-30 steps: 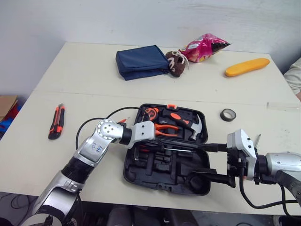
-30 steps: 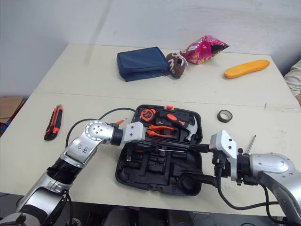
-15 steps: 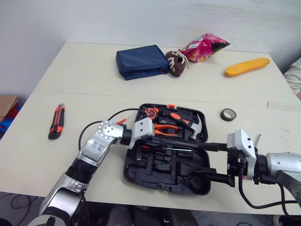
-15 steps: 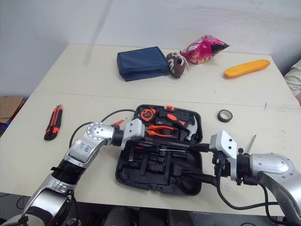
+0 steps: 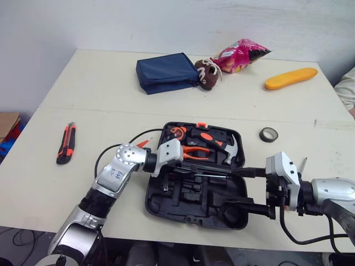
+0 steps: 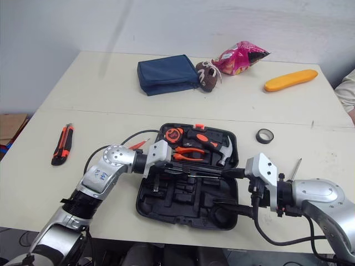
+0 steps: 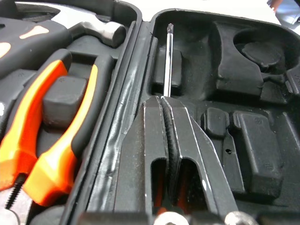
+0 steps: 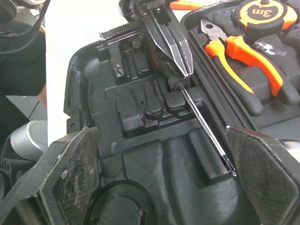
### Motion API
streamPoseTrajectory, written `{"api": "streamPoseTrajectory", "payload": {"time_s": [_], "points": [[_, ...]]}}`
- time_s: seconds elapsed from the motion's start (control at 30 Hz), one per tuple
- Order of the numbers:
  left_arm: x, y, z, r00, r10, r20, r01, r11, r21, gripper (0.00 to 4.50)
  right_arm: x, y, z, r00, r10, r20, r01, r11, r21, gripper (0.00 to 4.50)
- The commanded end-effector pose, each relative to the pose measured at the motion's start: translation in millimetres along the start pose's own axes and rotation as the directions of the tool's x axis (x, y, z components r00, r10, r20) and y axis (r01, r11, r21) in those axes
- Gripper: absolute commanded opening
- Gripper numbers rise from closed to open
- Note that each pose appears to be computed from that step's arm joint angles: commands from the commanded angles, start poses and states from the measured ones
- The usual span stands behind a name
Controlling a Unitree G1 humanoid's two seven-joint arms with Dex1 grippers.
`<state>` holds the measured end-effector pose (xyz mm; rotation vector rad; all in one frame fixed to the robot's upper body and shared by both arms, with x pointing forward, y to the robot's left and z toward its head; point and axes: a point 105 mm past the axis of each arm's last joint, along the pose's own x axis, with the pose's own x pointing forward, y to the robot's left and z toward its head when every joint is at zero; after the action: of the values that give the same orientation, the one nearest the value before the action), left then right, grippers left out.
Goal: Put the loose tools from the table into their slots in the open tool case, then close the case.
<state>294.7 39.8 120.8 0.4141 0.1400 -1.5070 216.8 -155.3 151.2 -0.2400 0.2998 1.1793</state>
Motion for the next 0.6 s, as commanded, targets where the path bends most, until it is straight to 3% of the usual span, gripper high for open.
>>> {"api": "streamPoseTrajectory", "payload": {"time_s": [0.03,0.4,0.6], "points": [[-0.9,-2.4,0.8,1.0,0.0,-0.015,0.0,0.999,0.041,0.04,1.2,3.3,3.5,1.0,0.012,0.012,-0.012,1.0,-0.019,4.5],[1.9,-22.6,-56.8,0.949,-0.101,-0.299,0.121,0.991,0.048,0.04,-0.2,2.3,1.6,1.0,-0.007,0.015,0.008,1.0,-0.005,4.5],[-6.0,-17.5,-28.0,0.985,-0.07,-0.156,0.077,0.996,0.035,0.04,-1.5,-0.2,2.4,0.999,-0.041,0.029,0.041,0.999,-0.006,4.5]]}}
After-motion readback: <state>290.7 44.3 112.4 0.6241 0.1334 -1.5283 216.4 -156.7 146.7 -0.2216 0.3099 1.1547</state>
